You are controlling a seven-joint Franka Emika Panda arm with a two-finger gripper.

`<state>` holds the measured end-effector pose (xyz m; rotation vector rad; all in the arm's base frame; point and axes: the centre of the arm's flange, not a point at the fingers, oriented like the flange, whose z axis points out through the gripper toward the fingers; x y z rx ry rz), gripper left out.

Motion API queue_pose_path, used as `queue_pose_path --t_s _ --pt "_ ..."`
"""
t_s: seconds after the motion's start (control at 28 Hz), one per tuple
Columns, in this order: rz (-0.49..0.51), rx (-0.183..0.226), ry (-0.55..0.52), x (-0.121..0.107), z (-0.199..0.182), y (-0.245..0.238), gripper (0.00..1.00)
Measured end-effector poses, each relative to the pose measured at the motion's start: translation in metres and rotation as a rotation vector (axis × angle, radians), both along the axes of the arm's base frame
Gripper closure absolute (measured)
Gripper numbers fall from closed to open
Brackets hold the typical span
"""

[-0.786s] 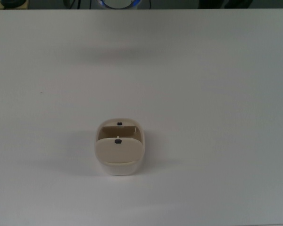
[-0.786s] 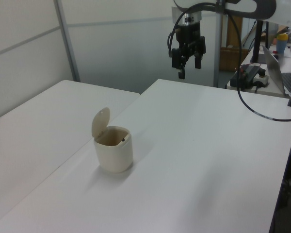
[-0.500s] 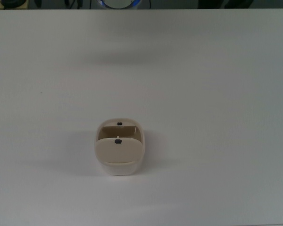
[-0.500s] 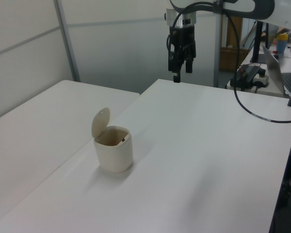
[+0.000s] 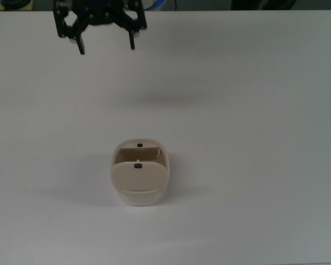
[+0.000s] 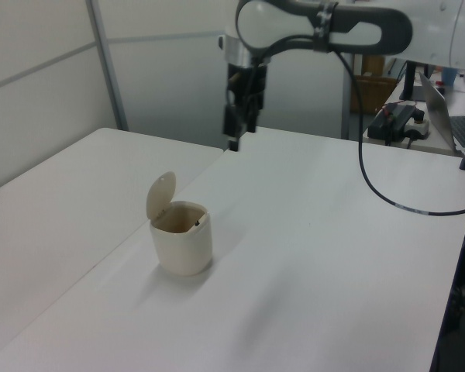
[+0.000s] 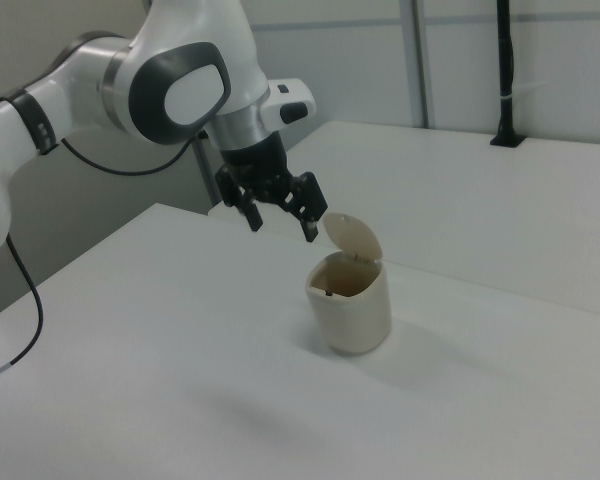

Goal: Close the trash can
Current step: 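Move the gripper over toward the open lid of the cream trash can, then lower the gripper to the raised lid's edge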

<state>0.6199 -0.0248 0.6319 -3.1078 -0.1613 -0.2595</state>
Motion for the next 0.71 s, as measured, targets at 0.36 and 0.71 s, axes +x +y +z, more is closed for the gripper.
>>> queue_pose_path --t_s 0.36,0.71 --pt "-0.15 0.018 -0.256 0.05 -0.014 0.011 0.0" --pt "-0.237 0.019 -0.406 0.093 -0.059 0.038 0.0"
